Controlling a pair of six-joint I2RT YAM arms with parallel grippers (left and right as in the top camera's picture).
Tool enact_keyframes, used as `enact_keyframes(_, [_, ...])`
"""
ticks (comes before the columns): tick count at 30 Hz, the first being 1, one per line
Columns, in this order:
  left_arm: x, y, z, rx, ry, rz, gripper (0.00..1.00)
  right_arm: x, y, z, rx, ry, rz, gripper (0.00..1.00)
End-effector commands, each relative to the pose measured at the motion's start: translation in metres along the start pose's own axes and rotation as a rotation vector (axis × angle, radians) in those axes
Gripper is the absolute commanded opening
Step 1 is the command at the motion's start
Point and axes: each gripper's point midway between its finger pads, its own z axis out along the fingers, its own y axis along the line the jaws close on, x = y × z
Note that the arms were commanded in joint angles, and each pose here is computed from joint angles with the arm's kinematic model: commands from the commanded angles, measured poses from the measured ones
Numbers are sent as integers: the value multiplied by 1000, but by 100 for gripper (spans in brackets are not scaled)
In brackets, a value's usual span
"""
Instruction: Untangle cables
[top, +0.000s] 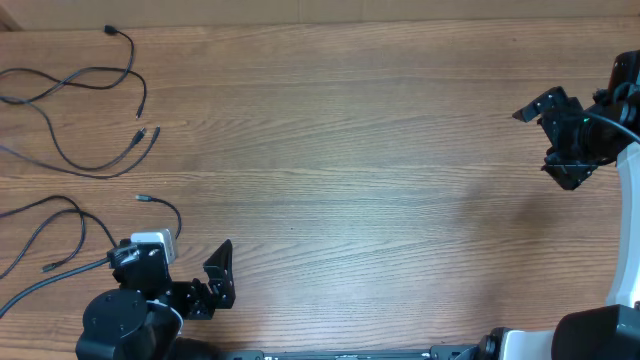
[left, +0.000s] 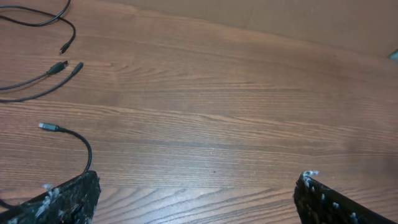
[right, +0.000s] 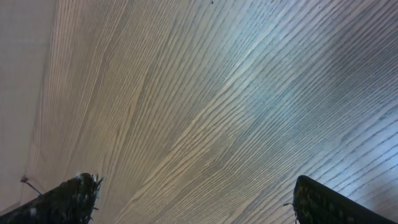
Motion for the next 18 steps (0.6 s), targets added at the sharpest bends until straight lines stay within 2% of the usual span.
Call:
enact_keyframes(1, [1,4,1,-19,-3,-17,100,-5,2,-4,-5,-23,-5,100])
enact_keyframes(8, [1,4,1,-19,-3,-17,100,-4,3,-5,-8,-25,-7,100])
enact_keyframes(18, [1,4,1,-19,-3,-17,100,11,16,-48,-94,-117,-63,100])
